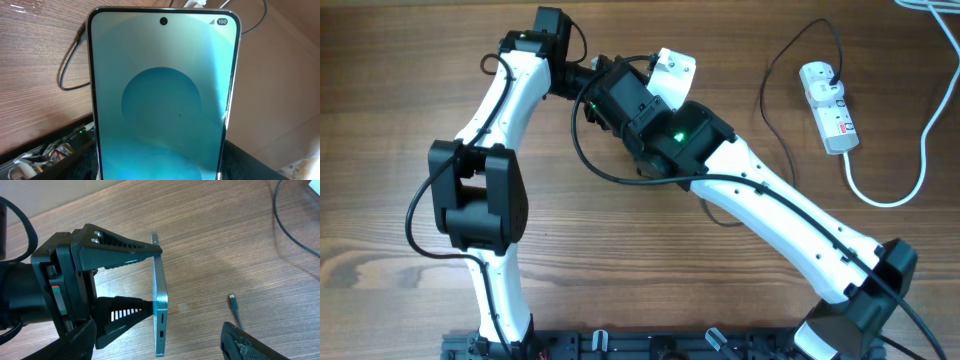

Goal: Plug charger to phone and switch on socket

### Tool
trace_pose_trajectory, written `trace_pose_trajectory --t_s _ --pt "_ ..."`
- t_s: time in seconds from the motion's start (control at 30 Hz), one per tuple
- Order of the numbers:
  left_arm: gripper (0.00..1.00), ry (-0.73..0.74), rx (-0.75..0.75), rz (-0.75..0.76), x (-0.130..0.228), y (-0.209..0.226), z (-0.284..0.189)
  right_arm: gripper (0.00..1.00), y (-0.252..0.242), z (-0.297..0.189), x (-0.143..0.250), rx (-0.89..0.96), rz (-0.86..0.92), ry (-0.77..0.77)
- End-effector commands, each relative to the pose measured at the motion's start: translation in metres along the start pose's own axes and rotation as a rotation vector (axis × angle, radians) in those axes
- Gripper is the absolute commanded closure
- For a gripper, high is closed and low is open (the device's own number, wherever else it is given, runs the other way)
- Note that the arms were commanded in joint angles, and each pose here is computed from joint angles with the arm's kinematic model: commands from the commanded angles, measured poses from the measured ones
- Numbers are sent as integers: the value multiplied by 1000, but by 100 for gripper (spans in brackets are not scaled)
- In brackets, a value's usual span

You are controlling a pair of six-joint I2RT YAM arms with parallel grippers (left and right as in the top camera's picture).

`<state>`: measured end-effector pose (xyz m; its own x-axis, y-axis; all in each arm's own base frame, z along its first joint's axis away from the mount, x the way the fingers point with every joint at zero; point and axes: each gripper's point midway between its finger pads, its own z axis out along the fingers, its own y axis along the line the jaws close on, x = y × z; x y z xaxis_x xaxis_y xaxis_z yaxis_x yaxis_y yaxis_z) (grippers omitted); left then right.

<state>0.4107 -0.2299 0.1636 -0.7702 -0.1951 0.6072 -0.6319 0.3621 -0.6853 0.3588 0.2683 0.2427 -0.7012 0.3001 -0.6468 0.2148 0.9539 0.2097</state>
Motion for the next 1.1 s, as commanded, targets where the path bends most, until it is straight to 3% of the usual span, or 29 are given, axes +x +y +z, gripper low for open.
trace_pose_trajectory --t_s 0.0,0.3,0.47,0.77,0.9,0.93,0.97,1.0,1.07 --pt "27 25 33 28 18 -13 -5 20 -4 23 10 60 -41 7" --pt "27 28 29 18 19 -12 -5 22 -9 37 10 71 -47 35" --pt "27 28 29 17 19 -12 -5 40 -9 38 10 73 -48 35" --pt "27 28 29 18 19 -12 -5 41 -6 48 22 73 -60 76" --pt "27 28 29 18 19 -12 -5 58 5 66 30 53 -99 85" --pt "27 28 30 18 19 -12 -5 58 12 73 34 33 -127 97" --pt "27 28 29 18 19 -12 -5 51 13 76 35 32 -125 99" --pt "27 28 30 26 19 -12 -5 37 13 79 37 36 -125 101" --pt "27 28 29 29 19 -12 -5 43 14 79 37 33 -119 98"
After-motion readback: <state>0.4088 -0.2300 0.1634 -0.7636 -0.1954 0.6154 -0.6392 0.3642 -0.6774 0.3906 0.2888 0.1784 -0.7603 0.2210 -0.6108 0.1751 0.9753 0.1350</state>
